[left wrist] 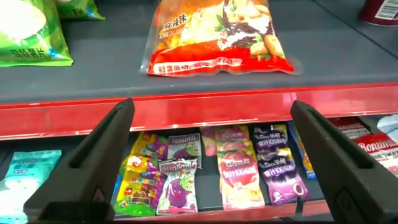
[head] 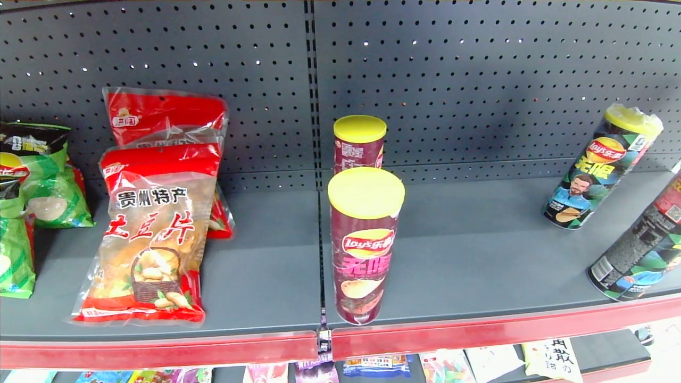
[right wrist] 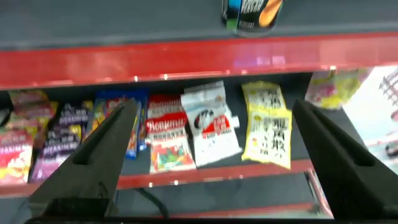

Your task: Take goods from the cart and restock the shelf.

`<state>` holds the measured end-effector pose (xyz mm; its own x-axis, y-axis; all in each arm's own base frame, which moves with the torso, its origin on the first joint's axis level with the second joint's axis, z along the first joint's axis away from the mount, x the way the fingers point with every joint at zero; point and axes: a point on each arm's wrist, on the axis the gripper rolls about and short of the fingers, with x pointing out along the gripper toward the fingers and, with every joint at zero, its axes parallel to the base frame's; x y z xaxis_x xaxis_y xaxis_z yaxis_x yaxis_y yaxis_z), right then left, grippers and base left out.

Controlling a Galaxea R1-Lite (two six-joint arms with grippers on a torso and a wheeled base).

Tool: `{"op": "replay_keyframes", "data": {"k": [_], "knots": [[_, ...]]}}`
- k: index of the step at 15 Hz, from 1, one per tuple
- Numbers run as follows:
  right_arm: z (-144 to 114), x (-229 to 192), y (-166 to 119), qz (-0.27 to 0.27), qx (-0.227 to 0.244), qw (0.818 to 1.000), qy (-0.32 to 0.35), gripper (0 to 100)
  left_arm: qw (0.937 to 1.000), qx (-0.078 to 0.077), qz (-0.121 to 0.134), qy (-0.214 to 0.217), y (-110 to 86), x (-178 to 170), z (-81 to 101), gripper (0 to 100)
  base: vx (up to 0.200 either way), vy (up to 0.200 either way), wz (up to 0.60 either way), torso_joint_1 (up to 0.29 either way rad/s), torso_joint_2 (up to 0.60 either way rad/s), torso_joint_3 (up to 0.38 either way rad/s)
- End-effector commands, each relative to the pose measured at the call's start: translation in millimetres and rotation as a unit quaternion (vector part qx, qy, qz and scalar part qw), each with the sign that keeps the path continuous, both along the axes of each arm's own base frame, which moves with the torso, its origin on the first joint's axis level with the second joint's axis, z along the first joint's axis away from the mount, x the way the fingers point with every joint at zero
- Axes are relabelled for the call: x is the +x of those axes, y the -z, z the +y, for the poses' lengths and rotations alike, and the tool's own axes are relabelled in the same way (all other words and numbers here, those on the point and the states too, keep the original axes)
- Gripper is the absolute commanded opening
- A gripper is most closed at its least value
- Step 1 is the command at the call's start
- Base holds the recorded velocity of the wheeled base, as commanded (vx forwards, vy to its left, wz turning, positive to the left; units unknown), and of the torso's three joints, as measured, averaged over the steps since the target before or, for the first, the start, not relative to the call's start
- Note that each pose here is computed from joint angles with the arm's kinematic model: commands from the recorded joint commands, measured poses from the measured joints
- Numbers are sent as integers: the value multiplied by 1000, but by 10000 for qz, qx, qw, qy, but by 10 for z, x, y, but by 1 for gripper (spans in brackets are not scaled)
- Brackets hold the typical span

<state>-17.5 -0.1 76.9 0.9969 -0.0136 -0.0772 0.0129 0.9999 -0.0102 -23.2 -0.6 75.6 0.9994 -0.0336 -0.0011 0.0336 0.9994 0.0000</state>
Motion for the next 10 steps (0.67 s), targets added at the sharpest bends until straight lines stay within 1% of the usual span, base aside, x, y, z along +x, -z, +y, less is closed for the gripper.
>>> {"op": "replay_keyframes", "data": {"k": [1,4,8,10], "knots": [[-1,-53,19,-363,-6,9993,-45,100,10000,0,10,1,-1,1,0,100,0,0,0,0,0,0],[-1,-53,19,-363,17,9993,-37,100,10000,0,10,1,-1,1,0,100,0,0,0,0,0,0],[-1,-53,19,-363,9,9993,-29,100,10000,0,10,1,-1,1,0,100,-200,0,0,14,1,-1],[-1,-53,19,-363,9,9993,-29,100,10000,8,10,1,-1,1,0,100,0,0,0,0,0,0]]}}
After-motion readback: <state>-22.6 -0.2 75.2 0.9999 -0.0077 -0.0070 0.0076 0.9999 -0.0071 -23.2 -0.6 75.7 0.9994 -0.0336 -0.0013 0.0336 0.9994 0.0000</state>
